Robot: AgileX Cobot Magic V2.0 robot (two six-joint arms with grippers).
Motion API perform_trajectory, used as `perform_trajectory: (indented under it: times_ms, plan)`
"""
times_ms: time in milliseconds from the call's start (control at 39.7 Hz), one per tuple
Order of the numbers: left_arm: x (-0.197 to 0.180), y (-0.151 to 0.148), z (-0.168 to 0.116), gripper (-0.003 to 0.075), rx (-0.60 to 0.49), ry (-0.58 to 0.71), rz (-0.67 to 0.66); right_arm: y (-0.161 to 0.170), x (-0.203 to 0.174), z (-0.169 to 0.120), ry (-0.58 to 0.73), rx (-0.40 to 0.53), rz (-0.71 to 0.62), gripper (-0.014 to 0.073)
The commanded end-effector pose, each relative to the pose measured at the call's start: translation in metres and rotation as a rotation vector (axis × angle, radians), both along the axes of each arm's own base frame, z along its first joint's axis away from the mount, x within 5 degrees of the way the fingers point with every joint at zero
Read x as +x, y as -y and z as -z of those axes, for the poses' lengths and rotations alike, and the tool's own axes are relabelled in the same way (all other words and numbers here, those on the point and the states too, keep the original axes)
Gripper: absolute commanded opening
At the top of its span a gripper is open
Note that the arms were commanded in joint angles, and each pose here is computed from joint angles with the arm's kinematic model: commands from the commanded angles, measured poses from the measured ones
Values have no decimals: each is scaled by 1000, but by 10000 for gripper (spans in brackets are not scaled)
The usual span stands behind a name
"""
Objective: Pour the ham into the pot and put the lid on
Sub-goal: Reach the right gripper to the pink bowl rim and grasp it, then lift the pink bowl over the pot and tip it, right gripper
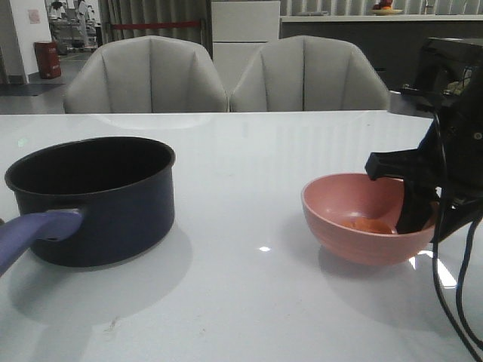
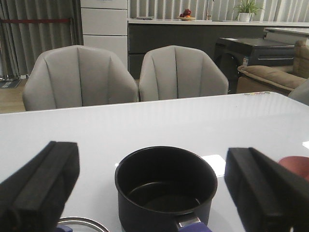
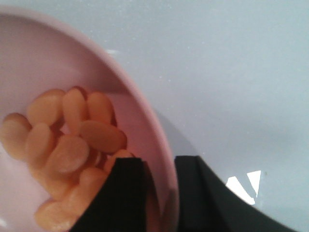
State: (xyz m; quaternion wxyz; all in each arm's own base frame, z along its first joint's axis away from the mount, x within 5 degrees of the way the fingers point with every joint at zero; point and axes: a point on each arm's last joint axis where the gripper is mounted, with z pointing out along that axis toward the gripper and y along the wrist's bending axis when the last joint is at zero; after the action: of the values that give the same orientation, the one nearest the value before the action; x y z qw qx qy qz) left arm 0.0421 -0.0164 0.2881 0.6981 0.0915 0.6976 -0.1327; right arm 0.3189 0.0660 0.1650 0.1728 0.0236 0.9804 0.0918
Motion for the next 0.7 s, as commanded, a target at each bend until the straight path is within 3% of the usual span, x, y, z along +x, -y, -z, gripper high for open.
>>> perform_trajectory:
  times_ms: [0, 378, 529, 680]
  plan:
    - [-1, -1, -14, 648, -41, 81, -3, 1, 8, -24, 116, 19, 15, 127]
    - [-1, -1, -14, 648, -41, 81, -3, -1, 14, -39, 167, 22, -1, 137]
    - [-1, -1, -14, 648, -41, 81, -3, -19, 18, -78, 301, 46, -60, 137]
    - [-1, -1, -14, 648, -41, 81, -3, -51, 16, -129, 545, 72, -172, 137]
